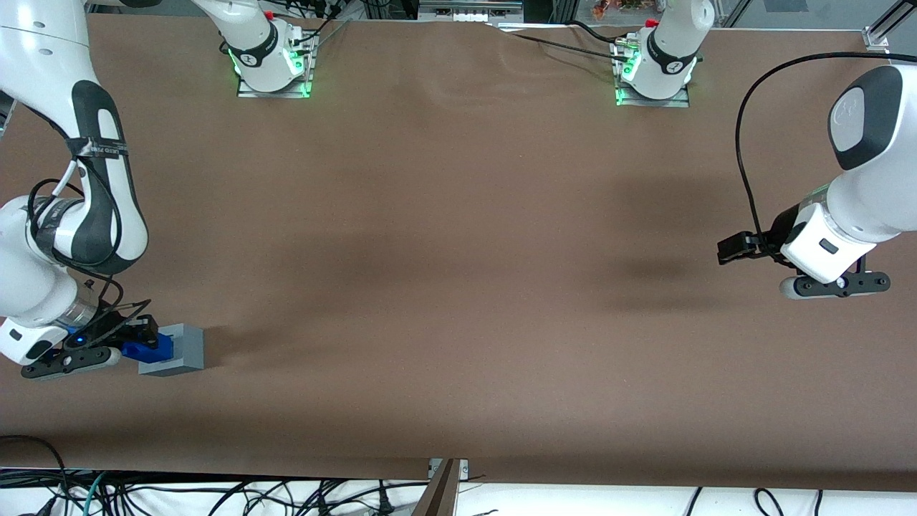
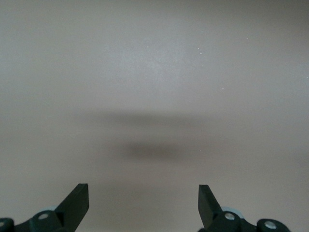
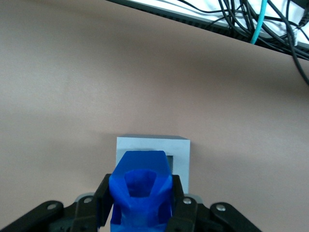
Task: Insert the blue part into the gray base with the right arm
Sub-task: 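Carry the blue part over the gray base's square opening, then lower the blue part into the gray base's opening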
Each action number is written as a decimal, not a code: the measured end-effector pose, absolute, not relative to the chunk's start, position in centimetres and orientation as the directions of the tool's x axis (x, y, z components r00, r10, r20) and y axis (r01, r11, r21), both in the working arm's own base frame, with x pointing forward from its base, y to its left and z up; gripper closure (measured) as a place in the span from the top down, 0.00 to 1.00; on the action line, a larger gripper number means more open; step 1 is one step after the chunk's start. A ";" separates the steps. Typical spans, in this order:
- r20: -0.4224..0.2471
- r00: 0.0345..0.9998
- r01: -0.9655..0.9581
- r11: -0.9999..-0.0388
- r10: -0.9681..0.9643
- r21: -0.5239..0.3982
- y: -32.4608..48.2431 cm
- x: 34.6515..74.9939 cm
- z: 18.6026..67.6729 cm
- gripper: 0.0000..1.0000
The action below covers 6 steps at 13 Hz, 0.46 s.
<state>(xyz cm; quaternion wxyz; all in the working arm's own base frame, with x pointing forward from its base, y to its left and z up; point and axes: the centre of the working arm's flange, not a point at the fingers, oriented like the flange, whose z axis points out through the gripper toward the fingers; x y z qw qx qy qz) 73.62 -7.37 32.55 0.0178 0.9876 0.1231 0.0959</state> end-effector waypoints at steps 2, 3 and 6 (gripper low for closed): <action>0.188 0.950 0.244 -0.968 0.250 0.057 -7.7 73.7 31.8 0.50; 0.186 0.951 0.242 -0.969 0.248 0.057 -8.0 73.7 31.5 0.50; 0.188 0.951 0.240 -0.969 0.246 0.055 -8.6 73.7 31.1 0.50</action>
